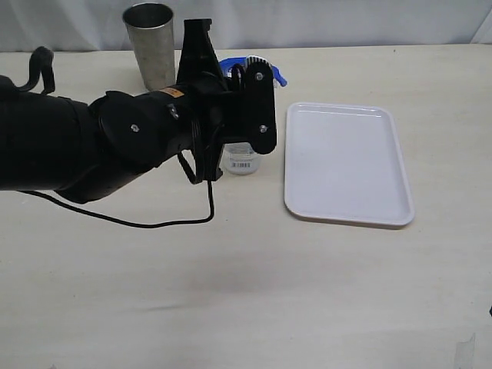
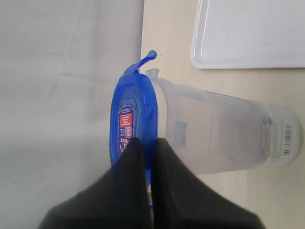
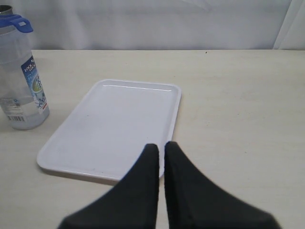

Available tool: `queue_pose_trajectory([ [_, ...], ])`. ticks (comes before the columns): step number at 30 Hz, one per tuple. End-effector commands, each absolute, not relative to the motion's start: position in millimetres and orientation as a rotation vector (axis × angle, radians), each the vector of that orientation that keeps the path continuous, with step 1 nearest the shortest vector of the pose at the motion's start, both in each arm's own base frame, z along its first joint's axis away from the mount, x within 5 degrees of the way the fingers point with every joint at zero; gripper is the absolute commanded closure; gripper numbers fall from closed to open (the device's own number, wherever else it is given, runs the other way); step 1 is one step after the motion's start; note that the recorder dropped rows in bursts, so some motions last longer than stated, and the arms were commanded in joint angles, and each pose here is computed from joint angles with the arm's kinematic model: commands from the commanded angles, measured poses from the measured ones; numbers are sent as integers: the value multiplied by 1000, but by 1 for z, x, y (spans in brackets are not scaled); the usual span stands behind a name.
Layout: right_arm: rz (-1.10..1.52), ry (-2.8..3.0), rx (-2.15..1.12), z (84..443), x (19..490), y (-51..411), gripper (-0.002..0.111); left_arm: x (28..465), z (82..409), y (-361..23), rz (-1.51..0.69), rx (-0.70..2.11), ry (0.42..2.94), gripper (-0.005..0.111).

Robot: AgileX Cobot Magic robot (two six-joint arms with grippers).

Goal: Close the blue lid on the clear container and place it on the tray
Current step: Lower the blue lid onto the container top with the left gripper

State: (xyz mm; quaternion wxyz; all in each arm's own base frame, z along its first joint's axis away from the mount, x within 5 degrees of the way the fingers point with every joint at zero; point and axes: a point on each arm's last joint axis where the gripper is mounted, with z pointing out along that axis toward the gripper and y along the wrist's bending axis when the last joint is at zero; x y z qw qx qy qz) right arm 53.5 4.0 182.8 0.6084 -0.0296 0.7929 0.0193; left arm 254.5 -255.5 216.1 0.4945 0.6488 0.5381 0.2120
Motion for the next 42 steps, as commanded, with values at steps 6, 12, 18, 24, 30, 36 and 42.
queue_pose_trajectory([
  [6, 29, 1827, -74, 182, 53, 3, 104, 251, 216, -256, 492, 1570, 1315, 107],
  [12, 29, 1827, -74, 182, 53, 3, 104, 250, 215, -257, 467, 1584, 1322, 107],
  [18, 29, 1827, -74, 182, 53, 3, 104, 249, 214, -257, 453, 1584, 1335, 107],
  [24, 29, 1827, -74, 182, 53, 3, 104, 249, 214, -257, 448, 1576, 1348, 107],
  [30, 29, 1827, -74, 182, 53, 3, 104, 249, 213, -257, 446, 1570, 1358, 107],
  [36, 29, 1827, -74, 182, 53, 3, 104, 250, 214, -256, 452, 1565, 1358, 107],
  [42, 29, 1827, -74, 182, 53, 3, 104, 250, 214, -256, 452, 1565, 1358, 106],
])
